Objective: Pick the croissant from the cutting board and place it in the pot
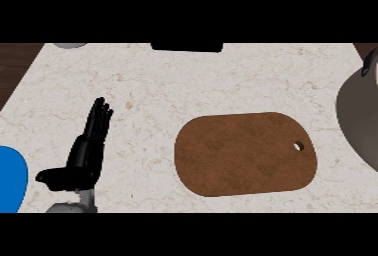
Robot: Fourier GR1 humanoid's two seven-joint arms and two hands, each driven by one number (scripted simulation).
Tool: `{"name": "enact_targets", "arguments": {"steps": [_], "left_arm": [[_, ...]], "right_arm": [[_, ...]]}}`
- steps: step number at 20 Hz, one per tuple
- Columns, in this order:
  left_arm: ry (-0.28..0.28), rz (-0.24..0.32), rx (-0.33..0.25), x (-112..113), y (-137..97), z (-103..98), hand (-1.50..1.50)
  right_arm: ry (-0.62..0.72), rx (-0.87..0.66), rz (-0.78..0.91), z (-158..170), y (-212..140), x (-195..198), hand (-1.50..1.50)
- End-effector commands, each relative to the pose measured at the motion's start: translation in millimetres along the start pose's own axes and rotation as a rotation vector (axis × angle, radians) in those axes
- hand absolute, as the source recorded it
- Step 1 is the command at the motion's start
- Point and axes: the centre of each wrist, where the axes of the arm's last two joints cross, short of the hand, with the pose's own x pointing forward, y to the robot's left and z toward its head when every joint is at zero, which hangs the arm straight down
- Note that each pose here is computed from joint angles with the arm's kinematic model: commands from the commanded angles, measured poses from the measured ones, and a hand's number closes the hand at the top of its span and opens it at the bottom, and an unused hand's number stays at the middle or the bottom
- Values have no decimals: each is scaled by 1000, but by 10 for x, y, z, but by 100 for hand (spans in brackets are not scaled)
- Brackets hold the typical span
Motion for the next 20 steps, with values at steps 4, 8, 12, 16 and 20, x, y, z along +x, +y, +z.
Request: {"name": "enact_targets", "arguments": {"steps": [4,8,12,16,20], "left_arm": [[10,-6,12,-30,-8,35,0],[6,-10,14,-24,-84,72,0],[5,-9,25,-77,16,78,0],[14,-19,40,7,152,92,0],[31,-6,36,-77,97,73,0]], "right_arm": [[-17,-288,-499,12,-30,-93,-150],[41,-324,-641,67,-56,-72,-150],[55,-378,-686,124,140,-316,-150],[19,-418,-695,129,155,-554,-150],[-7,-427,-711,189,212,-811,-150]]}}
